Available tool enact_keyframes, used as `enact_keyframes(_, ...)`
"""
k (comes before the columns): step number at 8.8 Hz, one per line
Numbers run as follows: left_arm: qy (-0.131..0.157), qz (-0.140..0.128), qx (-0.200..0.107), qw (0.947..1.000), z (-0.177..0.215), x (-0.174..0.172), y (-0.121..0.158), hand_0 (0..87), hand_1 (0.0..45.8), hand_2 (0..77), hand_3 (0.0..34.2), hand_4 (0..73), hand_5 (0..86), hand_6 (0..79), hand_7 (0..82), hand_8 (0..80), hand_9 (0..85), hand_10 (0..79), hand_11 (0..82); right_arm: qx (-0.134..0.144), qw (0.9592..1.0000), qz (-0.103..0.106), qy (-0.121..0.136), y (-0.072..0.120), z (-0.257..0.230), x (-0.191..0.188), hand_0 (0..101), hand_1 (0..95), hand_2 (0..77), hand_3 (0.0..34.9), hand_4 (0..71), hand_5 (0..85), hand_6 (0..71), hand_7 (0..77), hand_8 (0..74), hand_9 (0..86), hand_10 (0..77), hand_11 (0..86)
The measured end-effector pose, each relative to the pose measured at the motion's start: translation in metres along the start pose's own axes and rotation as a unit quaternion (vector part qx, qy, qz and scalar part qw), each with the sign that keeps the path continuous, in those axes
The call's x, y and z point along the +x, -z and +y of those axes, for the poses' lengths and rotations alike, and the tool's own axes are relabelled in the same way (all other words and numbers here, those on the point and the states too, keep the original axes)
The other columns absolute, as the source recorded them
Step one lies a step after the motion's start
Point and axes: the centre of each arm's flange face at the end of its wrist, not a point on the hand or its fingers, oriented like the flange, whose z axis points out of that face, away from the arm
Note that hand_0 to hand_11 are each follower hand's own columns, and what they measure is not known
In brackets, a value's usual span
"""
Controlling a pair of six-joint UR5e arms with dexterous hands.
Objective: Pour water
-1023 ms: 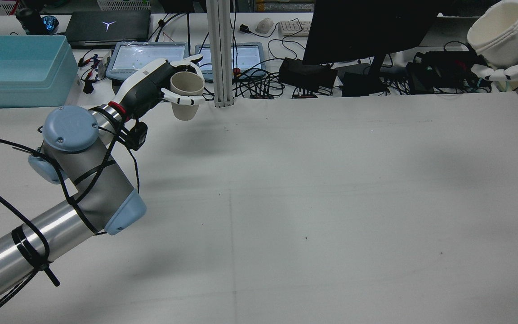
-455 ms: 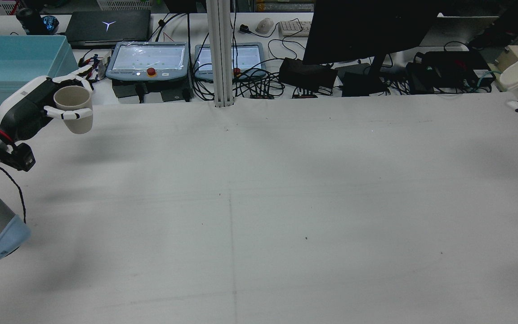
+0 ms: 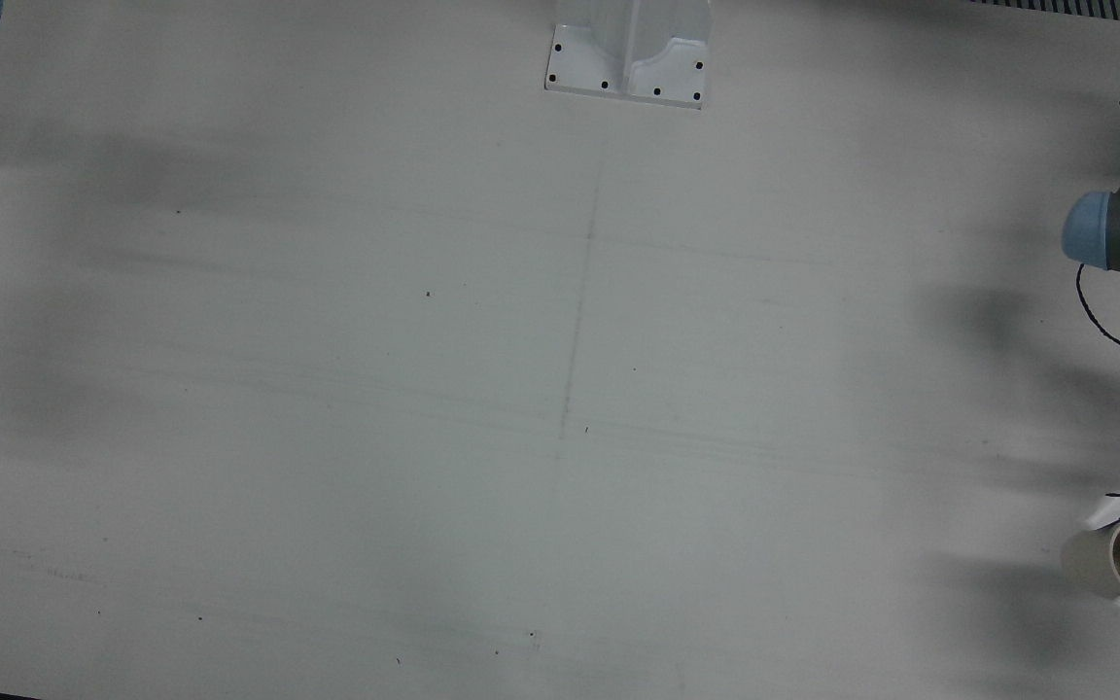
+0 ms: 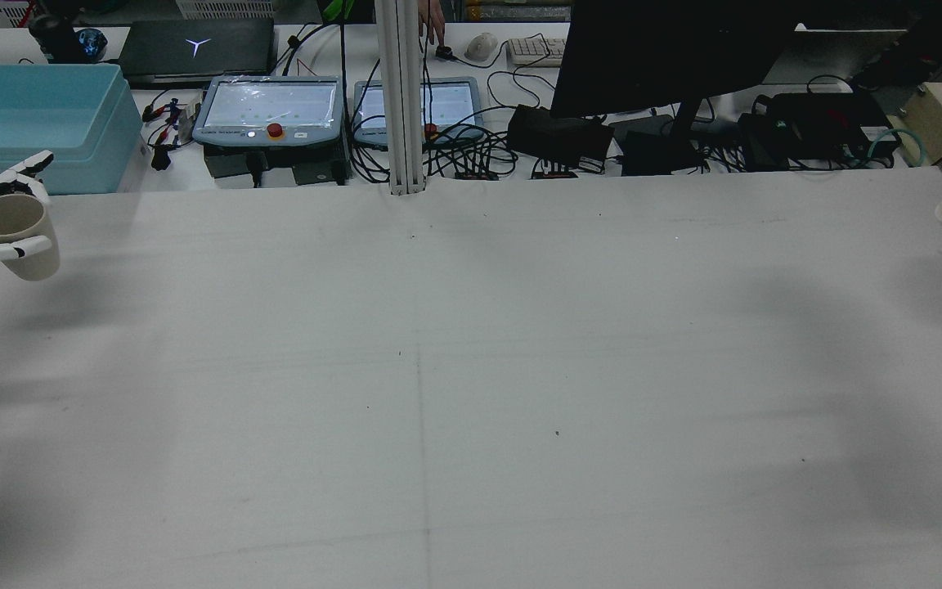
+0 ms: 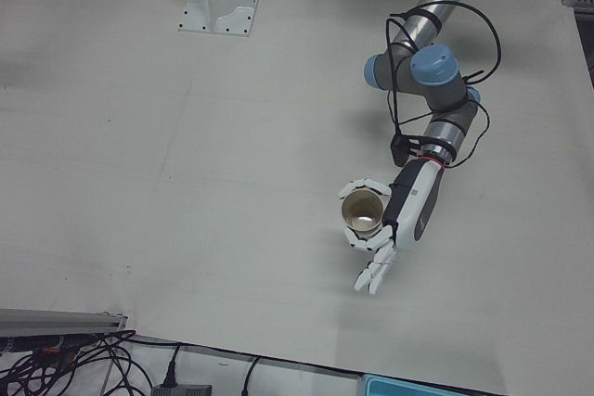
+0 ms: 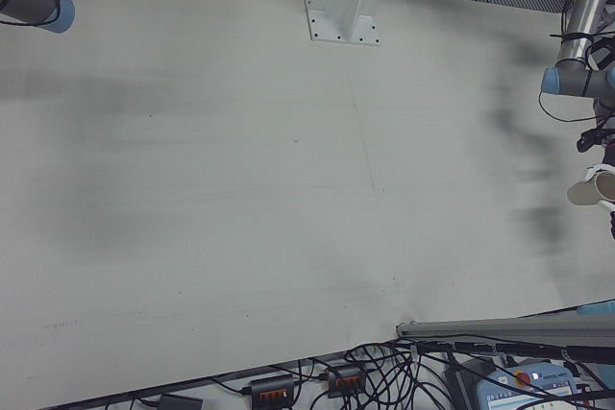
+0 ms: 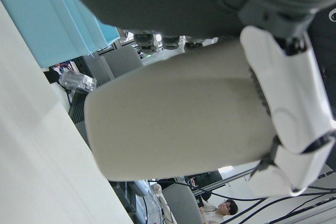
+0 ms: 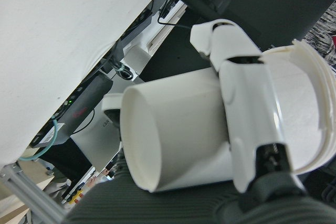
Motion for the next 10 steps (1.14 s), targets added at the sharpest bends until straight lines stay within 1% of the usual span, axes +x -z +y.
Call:
enact_keyframes(1,-0.006,0.003,-0.002,1.0000,-0.023,-0.006,0.020,44.8,13.6,36.0,0.0,34.4,49.6,7.1,7.6,2.2,3.3,3.3,7.1,0.012,0.9999,-0.001,0.002,0.002,-0.026,0.021,79,30.0,28.9,0.0,6.0,69.3,32.2,42.5,47.5,62.2,51.3,67.1)
enact_keyframes(2,-0.013,0.006,-0.004,0.9999,-0.047,-0.014,0.034,44.8,13.6,36.0,0.0,34.9,49.1,7.1,8.2,2.2,3.3,3.8,7.1,0.022,0.9997,0.000,0.004,0.000,-0.041,0.034,75,30.0,29.5,0.0,6.0,69.3,32.2,42.5,47.5,62.7,51.3,67.1)
enact_keyframes(3,-0.018,0.012,0.000,0.9998,-0.065,-0.020,0.043,44.9,13.6,36.0,0.0,34.9,48.5,7.1,7.6,2.2,3.3,3.8,7.1,0.029,0.9996,0.004,0.006,-0.005,-0.047,0.044,73,30.0,29.5,0.0,7.1,69.3,32.2,42.5,48.0,62.7,51.8,67.1)
enact_keyframes(4,-0.023,0.018,0.003,0.9996,-0.077,-0.024,0.049,45.0,13.6,36.0,0.0,34.9,48.0,6.5,8.2,2.2,3.3,3.8,7.1,0.032,0.9994,0.007,0.008,-0.015,-0.047,0.054,73,30.0,29.5,0.0,7.1,69.3,32.2,42.5,48.0,62.7,51.8,67.1)
enact_keyframes(5,-0.028,0.022,0.001,0.9994,-0.086,-0.028,0.053,45.2,13.6,36.0,0.0,34.9,47.5,6.5,8.2,2.2,3.3,3.3,7.6,0.033,0.9994,0.009,0.010,-0.027,-0.040,0.066,69,30.0,30.5,0.0,6.5,69.3,32.2,42.5,48.5,62.7,51.8,67.1)
enact_keyframes(6,-0.032,0.022,-0.001,0.9992,-0.090,-0.034,0.056,45.2,13.6,36.0,0.0,34.9,47.5,6.5,8.2,2.2,3.3,3.3,7.6,0.030,0.9994,0.011,0.011,-0.037,-0.026,0.081,68,28.4,28.9,0.0,6.5,69.8,32.2,41.5,48.5,62.7,51.8,67.1)
enact_keyframes(7,-0.034,0.020,-0.003,0.9992,-0.093,-0.040,0.059,45.2,13.6,36.0,0.0,34.9,46.9,6.5,6.5,2.2,3.3,3.3,7.6,0.027,0.9995,0.013,0.011,-0.043,-0.014,0.094,68,28.4,28.4,0.0,6.5,69.3,31.6,41.5,48.5,62.7,51.8,67.1)
enact_keyframes(8,-0.034,0.018,-0.004,0.9992,-0.095,-0.044,0.061,45.1,13.6,36.0,0.0,34.4,46.4,6.5,6.5,2.2,3.3,3.8,7.6,0.024,0.9995,0.016,0.012,-0.045,-0.004,0.105,68,28.4,28.4,0.0,6.5,69.3,31.6,41.5,48.5,62.7,51.8,67.1)
enact_keyframes(9,-0.034,0.015,-0.005,0.9993,-0.096,-0.048,0.063,45.1,13.6,36.0,0.0,34.4,46.4,6.5,6.5,2.2,3.3,3.8,7.6,0.021,0.9995,0.020,0.013,-0.045,0.003,0.114,73,27.8,23.5,0.0,7.1,69.3,30.0,41.5,47.5,63.3,51.8,67.1)
enact_keyframes(10,-0.035,0.010,-0.006,0.9993,-0.096,-0.054,0.064,45.1,14.2,36.0,0.0,34.9,45.8,6.5,6.5,2.2,3.3,3.3,7.1,0.019,0.9995,0.023,0.013,-0.043,0.006,0.119,76,27.8,23.5,0.0,7.1,69.3,30.0,41.5,46.9,61.1,52.9,67.1)
